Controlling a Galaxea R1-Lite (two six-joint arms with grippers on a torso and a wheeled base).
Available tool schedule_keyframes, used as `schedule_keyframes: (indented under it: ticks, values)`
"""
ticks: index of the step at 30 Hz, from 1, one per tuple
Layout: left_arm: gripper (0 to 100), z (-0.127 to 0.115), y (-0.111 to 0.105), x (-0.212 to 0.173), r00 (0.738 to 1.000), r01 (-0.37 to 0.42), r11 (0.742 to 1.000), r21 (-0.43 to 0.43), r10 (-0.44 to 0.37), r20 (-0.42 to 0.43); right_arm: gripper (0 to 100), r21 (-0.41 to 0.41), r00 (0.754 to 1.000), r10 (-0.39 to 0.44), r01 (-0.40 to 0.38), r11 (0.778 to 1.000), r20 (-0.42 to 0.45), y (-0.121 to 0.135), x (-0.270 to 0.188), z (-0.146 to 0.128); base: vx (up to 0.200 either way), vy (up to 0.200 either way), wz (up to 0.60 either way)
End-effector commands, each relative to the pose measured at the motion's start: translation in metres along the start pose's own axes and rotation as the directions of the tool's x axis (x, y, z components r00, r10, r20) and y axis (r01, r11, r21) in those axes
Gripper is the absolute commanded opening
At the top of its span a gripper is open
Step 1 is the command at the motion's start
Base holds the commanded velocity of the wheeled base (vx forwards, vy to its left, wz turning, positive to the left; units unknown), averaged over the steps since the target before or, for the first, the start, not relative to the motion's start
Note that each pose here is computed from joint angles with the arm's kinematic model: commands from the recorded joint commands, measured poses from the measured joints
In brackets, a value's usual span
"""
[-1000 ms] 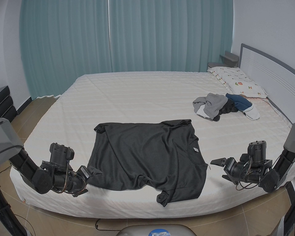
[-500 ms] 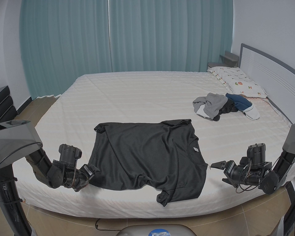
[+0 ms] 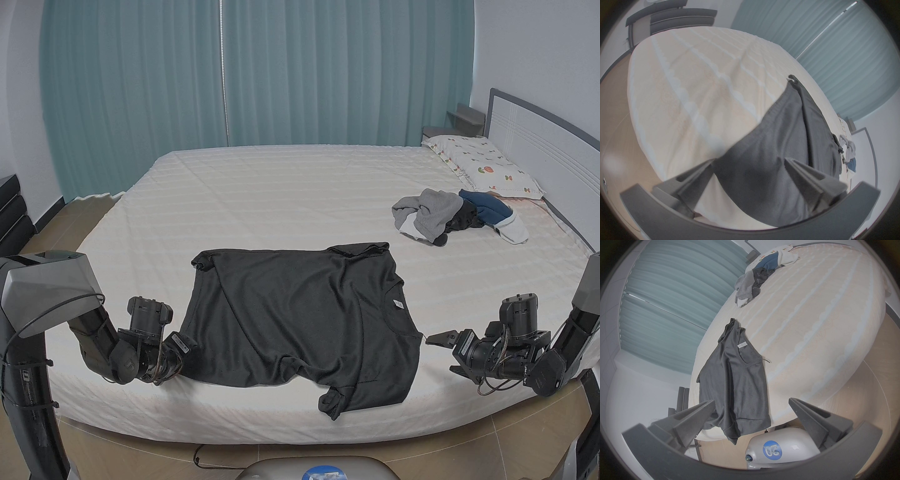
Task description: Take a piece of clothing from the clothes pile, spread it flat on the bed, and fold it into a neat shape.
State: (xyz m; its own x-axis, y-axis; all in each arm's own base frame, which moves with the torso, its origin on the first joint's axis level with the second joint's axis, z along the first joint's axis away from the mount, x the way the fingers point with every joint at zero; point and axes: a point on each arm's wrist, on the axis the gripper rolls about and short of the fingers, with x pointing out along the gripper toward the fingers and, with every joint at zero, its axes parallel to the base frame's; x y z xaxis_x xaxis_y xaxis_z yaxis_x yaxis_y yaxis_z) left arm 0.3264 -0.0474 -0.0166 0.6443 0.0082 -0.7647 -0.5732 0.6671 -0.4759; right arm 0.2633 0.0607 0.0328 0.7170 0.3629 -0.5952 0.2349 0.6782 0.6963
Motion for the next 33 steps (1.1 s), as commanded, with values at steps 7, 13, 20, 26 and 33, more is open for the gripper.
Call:
schedule_keyframes:
  ticks: [7,13,20,26,33]
  values:
    - [0,0.021,0.018,-0.037,0.997,0.03,0.997,-0.069,-0.025,0.069,100,-0.032,0.998,-0.014,0.012,0.999,-0.069,0.002,0.027,-0.014,0.0,0.0,0.0]
    - [0,0.031,0.026,-0.037,0.996,0.021,0.995,-0.1,-0.012,0.089,100,-0.067,0.994,-0.033,0.026,0.997,-0.101,0.005,0.055,-0.023,0.0,0.0,0.0]
    - [0,0.046,0.032,-0.04,0.996,0.067,0.984,-0.163,-0.055,0.074,100,-0.073,0.993,-0.085,0.079,0.994,-0.087,0.005,0.079,-0.009,0.0,0.0,0.0]
    - [0,0.046,0.032,-0.04,0.995,0.073,0.981,-0.179,-0.061,0.073,0,-0.13,0.987,-0.119,0.105,0.986,-0.104,-0.003,0.091,-0.011,0.0,0.0,0.0]
    - [0,0.047,0.032,-0.04,0.995,0.077,0.98,-0.181,-0.066,0.07,0,-0.147,0.99,-0.138,0.133,0.98,-0.029,-0.003,0.105,0.001,0.0,0.0,0.0]
